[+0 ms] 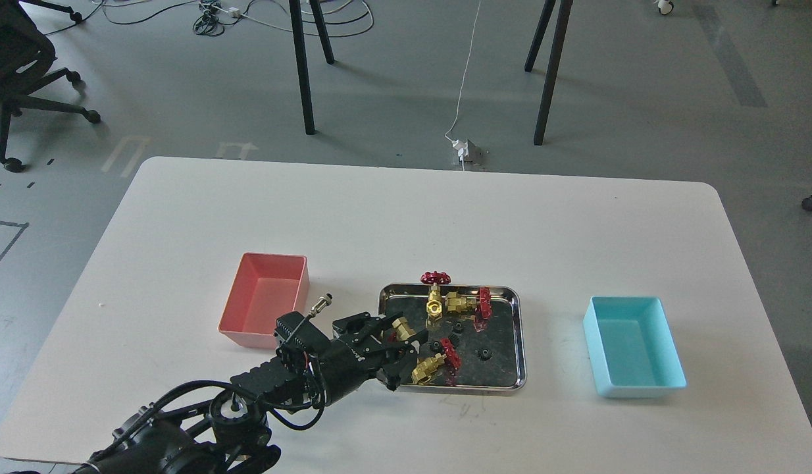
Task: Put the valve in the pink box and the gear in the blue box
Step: 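Reach the left gripper into the steel tray and grasp the small red part, then carry the held part with the left gripper over the pink box and release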
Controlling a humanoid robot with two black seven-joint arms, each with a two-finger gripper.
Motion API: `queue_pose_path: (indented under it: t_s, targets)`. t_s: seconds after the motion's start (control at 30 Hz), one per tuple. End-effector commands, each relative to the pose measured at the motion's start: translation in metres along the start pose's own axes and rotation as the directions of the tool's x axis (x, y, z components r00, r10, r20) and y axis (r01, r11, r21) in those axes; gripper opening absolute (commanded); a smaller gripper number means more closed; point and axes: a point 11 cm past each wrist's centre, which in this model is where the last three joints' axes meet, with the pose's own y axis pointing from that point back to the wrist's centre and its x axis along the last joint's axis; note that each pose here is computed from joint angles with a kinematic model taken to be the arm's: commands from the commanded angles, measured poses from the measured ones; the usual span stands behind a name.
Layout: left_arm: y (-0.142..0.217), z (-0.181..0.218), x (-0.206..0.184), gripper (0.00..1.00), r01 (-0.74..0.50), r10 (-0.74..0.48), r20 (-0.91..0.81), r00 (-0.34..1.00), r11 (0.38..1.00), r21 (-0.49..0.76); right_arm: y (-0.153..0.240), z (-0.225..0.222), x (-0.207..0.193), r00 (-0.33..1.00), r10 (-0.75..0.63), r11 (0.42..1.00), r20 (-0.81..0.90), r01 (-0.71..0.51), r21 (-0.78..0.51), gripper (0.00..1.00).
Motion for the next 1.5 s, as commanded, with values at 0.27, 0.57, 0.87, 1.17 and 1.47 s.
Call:
queue_pose_path:
  t_s: [0.27, 0.57, 0.87, 1.17, 1.47]
  targets:
    - [0.010, -0.018, 0.084, 0.11, -0.240, 0.240, -0.007, 0.971, 0.970, 0.037, 0.001, 0.008, 0.002, 1.000, 0.008, 1.000, -0.022, -0.009, -0.022, 0.99]
    - [0.122, -0.108, 0.108, 0.11, -0.219, 0.170, 0.241, 0.956, 0.956, 0.196, 0.001, 0.007, 0.004, 1.000, 0.013, 1.000, -0.024, -0.014, -0.021, 0.99]
    - [0.148, -0.134, 0.060, 0.13, -0.103, 0.042, 0.203, 0.978, 0.948, 0.302, 0.001, 0.006, 0.003, 1.000, 0.011, 1.000, -0.023, -0.011, -0.017, 0.99]
    - [0.138, -0.136, 0.042, 0.52, -0.090, 0.037, 0.165, 0.986, 0.941, 0.326, 0.000, 0.003, 0.003, 1.000, 0.011, 1.000, -0.022, -0.011, -0.010, 0.99]
    - [0.139, -0.152, 0.077, 0.98, -0.196, 0.152, 0.147, 0.977, 0.909, 0.368, -0.004, 0.005, -0.010, 0.999, -0.030, 0.999, -0.020, 0.030, -0.012, 0.99]
